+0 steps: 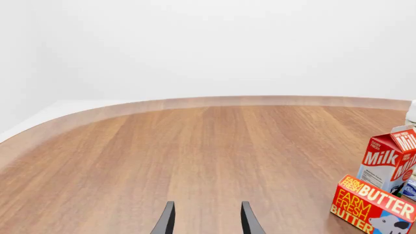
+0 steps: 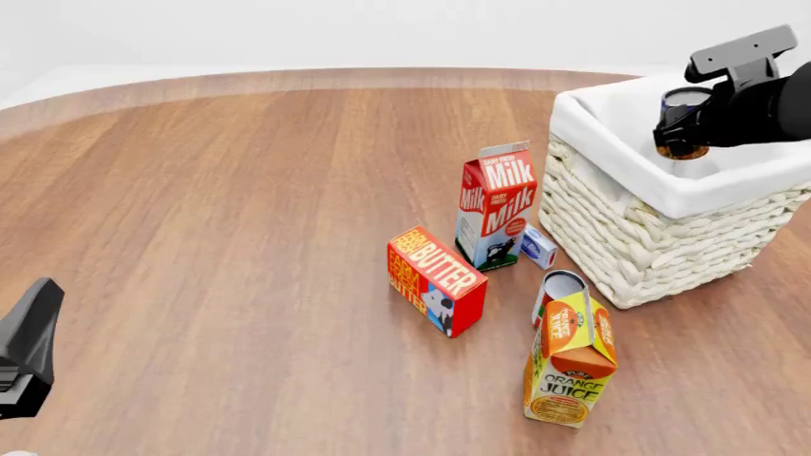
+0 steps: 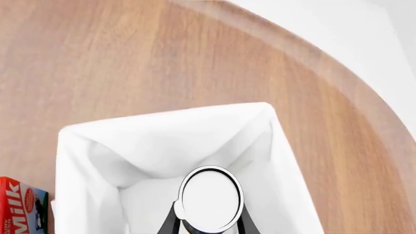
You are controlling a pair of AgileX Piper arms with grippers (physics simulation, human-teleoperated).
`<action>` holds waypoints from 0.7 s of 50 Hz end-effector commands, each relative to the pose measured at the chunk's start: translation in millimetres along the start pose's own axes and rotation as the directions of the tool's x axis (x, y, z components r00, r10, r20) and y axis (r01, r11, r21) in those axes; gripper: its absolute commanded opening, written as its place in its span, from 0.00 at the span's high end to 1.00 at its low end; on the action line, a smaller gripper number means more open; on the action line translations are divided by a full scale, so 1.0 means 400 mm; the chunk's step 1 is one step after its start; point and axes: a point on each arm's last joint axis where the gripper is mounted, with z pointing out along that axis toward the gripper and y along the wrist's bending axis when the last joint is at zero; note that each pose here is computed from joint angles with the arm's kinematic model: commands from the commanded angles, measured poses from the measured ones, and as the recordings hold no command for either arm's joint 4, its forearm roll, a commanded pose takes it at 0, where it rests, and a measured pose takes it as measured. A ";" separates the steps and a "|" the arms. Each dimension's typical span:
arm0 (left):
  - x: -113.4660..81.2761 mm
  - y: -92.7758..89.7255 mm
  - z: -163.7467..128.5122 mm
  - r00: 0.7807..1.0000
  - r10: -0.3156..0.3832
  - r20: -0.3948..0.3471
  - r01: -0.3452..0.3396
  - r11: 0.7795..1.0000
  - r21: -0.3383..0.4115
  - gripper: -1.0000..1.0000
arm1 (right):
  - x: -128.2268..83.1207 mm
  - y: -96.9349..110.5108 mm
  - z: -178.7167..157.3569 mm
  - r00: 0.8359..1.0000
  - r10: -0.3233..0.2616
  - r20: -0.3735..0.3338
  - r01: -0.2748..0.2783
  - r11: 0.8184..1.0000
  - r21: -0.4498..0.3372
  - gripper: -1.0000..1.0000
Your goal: Pick up the alphabet soup, and put it in the basket.
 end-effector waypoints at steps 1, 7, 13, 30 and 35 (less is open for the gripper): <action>0.000 0.000 0.000 1.000 0.000 0.000 0.000 1.000 0.000 0.00 | 0.006 -0.005 0.017 1.000 0.009 -0.010 -0.009 1.000 0.003 1.00; 0.000 0.000 0.000 1.000 0.000 0.000 0.000 1.000 0.000 0.00 | 0.011 -0.002 0.028 1.000 0.006 -0.020 -0.006 1.000 -0.001 1.00; 0.000 0.000 0.000 1.000 0.000 0.000 0.000 1.000 0.000 0.00 | 0.013 -0.001 0.035 1.000 0.001 -0.028 -0.002 1.000 -0.005 1.00; 0.000 0.000 0.000 1.000 0.000 0.000 0.000 1.000 0.000 0.00 | 0.012 -0.002 0.048 1.000 0.001 -0.023 -0.001 1.000 -0.003 1.00; 0.000 0.000 0.000 1.000 0.000 0.000 0.000 1.000 0.000 0.00 | 0.011 -0.019 0.049 1.000 0.000 -0.019 0.001 1.000 0.013 0.00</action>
